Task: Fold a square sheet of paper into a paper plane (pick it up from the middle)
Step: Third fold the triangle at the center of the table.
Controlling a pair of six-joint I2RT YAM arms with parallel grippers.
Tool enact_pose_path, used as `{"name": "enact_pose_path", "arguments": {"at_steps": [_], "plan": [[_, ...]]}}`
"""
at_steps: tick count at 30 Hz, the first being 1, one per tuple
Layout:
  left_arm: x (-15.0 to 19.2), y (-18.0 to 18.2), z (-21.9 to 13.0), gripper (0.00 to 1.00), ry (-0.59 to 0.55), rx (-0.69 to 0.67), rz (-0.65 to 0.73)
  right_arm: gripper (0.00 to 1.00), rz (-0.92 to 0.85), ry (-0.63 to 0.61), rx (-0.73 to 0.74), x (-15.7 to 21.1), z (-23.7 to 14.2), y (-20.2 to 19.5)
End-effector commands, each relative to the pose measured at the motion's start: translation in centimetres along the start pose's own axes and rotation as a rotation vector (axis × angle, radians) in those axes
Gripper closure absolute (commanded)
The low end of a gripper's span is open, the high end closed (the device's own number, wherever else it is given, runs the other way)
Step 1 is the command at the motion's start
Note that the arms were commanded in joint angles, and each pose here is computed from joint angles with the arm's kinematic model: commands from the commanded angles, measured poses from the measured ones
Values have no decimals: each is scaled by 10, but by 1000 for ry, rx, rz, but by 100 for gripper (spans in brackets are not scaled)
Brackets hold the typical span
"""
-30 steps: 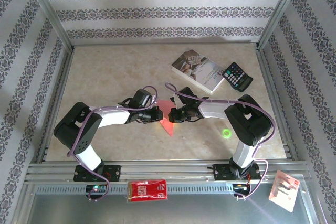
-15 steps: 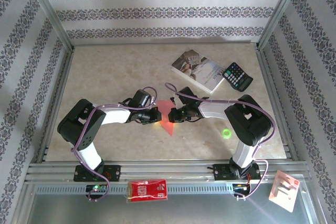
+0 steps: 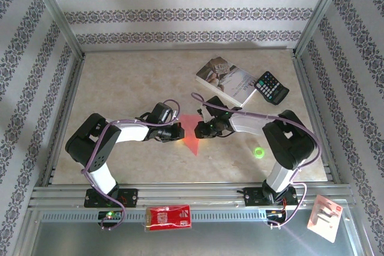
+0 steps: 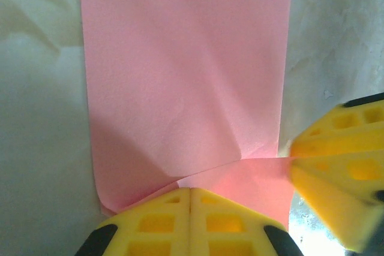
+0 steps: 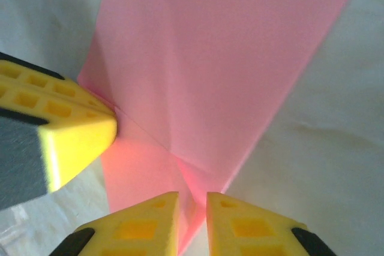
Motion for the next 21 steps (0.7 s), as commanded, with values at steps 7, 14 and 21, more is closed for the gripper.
{"name": "enact_pose_path", "arguments": {"at_steps": [7,14,21], "plan": [[34,36,5,100,113,-144,-49,82,0,-10,-201,27,-17,38],[38,38,6,100,122,-150,-52,89,-7,46,-234,32,11,56],[38,38,5,100,124,-151,-49,93,7,114,-178,37,34,37]]}}
Point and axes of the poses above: each hand's point on the last joint's axis, 136 mm out from that joint toward the fingers, its own z axis out along the fingers, its own y axis along the line the jaws close on, x = y × z, the point moved 6 cm from there along -z, back along the fingers, and after that the axes turned 8 degrees about z, right-handed, at the moved point
